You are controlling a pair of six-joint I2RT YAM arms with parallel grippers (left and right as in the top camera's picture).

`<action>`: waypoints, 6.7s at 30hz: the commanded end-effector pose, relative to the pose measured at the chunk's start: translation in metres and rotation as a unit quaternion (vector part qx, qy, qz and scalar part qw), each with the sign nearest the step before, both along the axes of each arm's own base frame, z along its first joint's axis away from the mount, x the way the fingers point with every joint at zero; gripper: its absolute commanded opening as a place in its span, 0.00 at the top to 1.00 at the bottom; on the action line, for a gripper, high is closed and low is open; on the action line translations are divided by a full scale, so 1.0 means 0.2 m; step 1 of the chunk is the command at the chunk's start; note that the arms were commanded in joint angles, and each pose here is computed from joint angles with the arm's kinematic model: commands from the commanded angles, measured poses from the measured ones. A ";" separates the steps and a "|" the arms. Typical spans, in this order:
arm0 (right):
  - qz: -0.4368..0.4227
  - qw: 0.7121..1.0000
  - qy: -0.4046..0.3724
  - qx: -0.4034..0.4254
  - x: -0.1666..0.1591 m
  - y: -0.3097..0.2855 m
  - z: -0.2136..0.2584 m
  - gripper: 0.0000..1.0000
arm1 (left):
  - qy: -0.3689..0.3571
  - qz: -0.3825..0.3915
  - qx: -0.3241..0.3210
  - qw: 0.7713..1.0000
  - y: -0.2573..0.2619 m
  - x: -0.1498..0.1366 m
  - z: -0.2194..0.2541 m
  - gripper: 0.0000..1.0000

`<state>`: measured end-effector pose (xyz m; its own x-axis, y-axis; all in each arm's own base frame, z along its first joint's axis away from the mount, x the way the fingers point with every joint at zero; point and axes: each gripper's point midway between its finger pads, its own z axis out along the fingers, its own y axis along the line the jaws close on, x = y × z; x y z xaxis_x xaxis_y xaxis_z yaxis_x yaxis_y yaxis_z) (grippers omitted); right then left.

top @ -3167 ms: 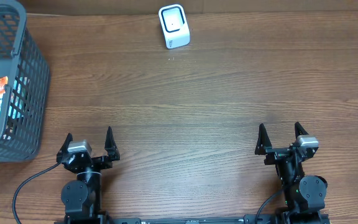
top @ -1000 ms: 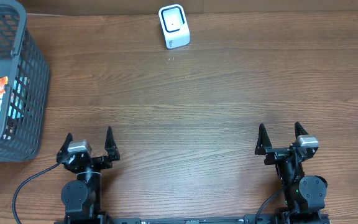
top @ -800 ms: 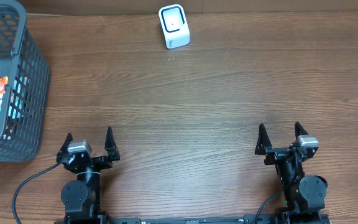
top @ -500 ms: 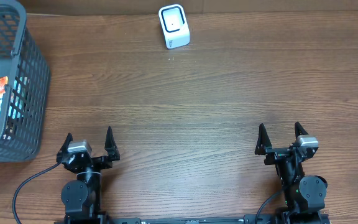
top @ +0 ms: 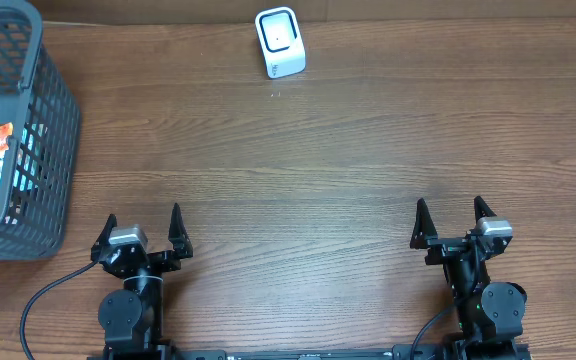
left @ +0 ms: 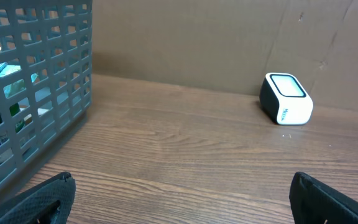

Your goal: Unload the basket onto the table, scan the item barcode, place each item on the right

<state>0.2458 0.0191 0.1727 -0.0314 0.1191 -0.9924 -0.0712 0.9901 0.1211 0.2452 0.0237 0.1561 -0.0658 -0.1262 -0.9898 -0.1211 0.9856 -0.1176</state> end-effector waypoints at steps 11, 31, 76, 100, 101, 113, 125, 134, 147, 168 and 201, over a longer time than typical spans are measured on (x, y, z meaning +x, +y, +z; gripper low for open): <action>-0.001 1.000 -0.001 -0.002 0.00 0.00 -0.01 0.00 | -0.003 -0.003 0.007 1.000 -0.01 0.00 0.00 0.00; -0.001 1.000 -0.001 -0.002 0.00 0.00 -0.01 0.00 | -0.003 -0.003 0.007 1.000 -0.01 0.00 0.00 0.00; -0.001 1.000 -0.001 -0.002 0.00 0.00 -0.01 0.00 | -0.003 -0.003 0.007 1.000 -0.01 0.00 0.00 0.01; -0.001 1.000 -0.001 -0.002 0.00 0.00 -0.01 0.00 | -0.003 -0.003 0.007 1.000 -0.01 0.00 0.00 0.00; -0.001 1.000 -0.001 -0.002 0.00 0.00 -0.01 0.00 | -0.003 -0.002 0.007 1.000 -0.01 0.00 0.00 0.00; -0.001 1.000 -0.001 -0.002 0.00 0.00 -0.01 0.00 | -0.003 -0.002 0.007 1.000 -0.01 0.00 0.00 0.00; -0.001 1.000 -0.001 -0.002 0.00 0.00 -0.01 0.00 | -0.003 -0.004 0.007 1.000 -0.01 0.00 0.00 0.00; -0.001 1.000 -0.001 -0.002 0.00 0.00 -0.01 0.00 | -0.003 -0.004 0.005 1.000 -0.01 0.00 0.00 0.00; -0.001 1.000 -0.001 -0.002 0.00 0.00 -0.01 0.00 | -0.005 -0.015 -0.020 1.000 -0.03 0.00 0.00 0.00; -0.001 1.000 -0.001 -0.002 0.00 0.00 -0.01 0.00 | -0.011 -0.056 -0.022 0.998 -0.10 0.01 0.02 0.00; -0.001 1.000 -0.001 -0.002 0.00 0.00 -0.01 0.00 | -0.049 -0.050 -0.014 0.997 -0.09 0.00 0.13 0.00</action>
